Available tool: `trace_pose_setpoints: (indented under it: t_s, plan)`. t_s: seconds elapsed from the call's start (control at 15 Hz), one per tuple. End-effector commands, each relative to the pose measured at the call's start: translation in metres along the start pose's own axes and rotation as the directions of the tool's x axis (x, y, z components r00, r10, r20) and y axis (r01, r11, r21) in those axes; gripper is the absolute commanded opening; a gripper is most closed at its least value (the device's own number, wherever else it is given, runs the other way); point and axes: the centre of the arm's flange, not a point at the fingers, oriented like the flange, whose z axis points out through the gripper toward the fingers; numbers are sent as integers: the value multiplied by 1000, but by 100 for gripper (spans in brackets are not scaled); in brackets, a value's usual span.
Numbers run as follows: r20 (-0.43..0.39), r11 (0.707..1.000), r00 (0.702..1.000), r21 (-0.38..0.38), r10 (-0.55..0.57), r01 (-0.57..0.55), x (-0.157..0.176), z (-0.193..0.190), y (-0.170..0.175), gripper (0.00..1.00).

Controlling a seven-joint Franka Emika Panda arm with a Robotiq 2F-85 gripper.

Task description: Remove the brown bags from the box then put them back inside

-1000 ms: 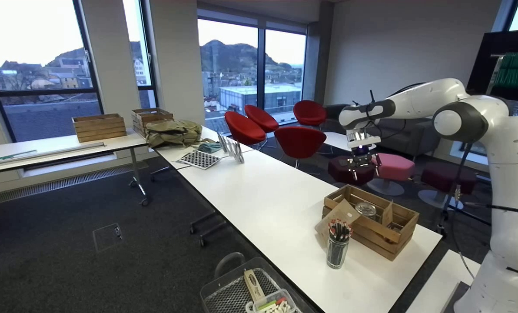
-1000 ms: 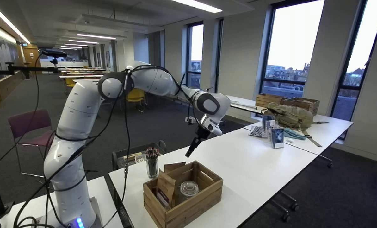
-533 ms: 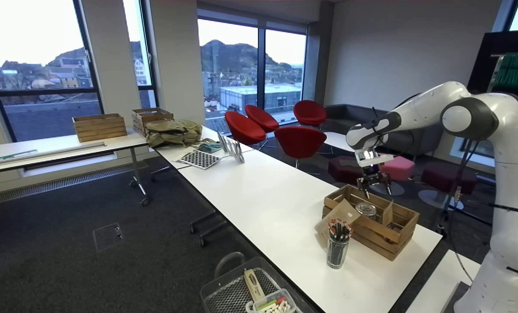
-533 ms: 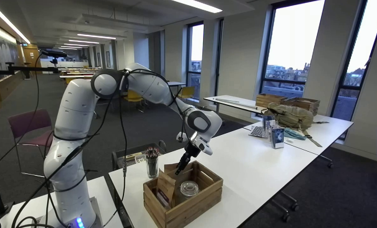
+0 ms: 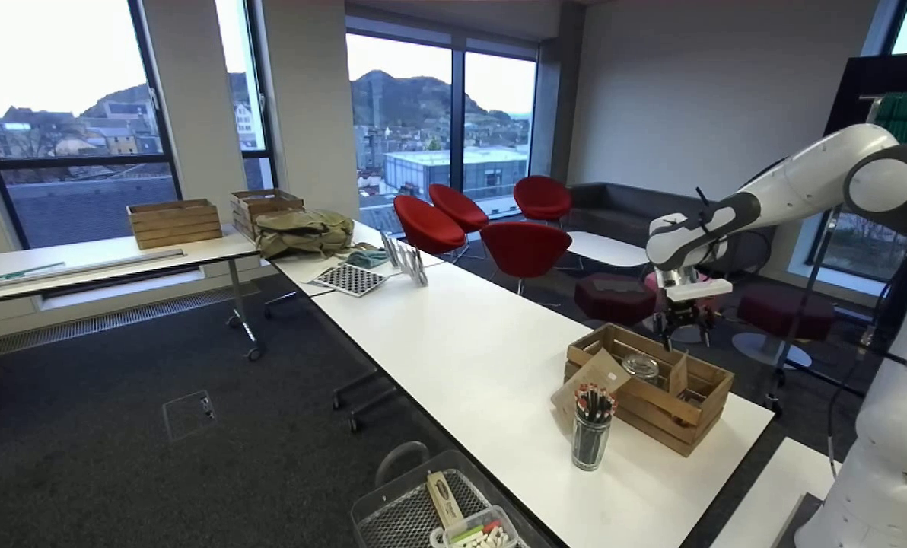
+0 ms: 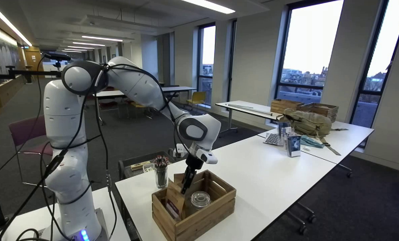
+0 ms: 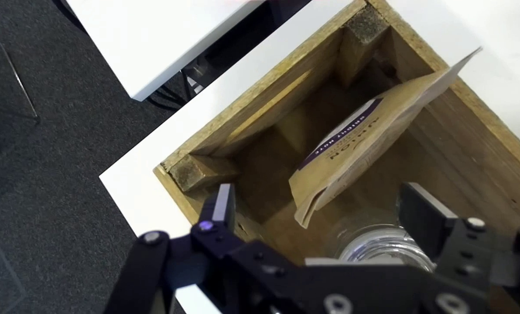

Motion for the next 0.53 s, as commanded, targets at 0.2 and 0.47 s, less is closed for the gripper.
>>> trace_pose_setpoints:
  t_s: [0.2, 0.47]
  plan:
    - [69, 955, 963, 128, 260, -267, -30, -3, 8, 100]
    - [144, 876, 899, 205, 415, -437, -24, -3, 10, 100]
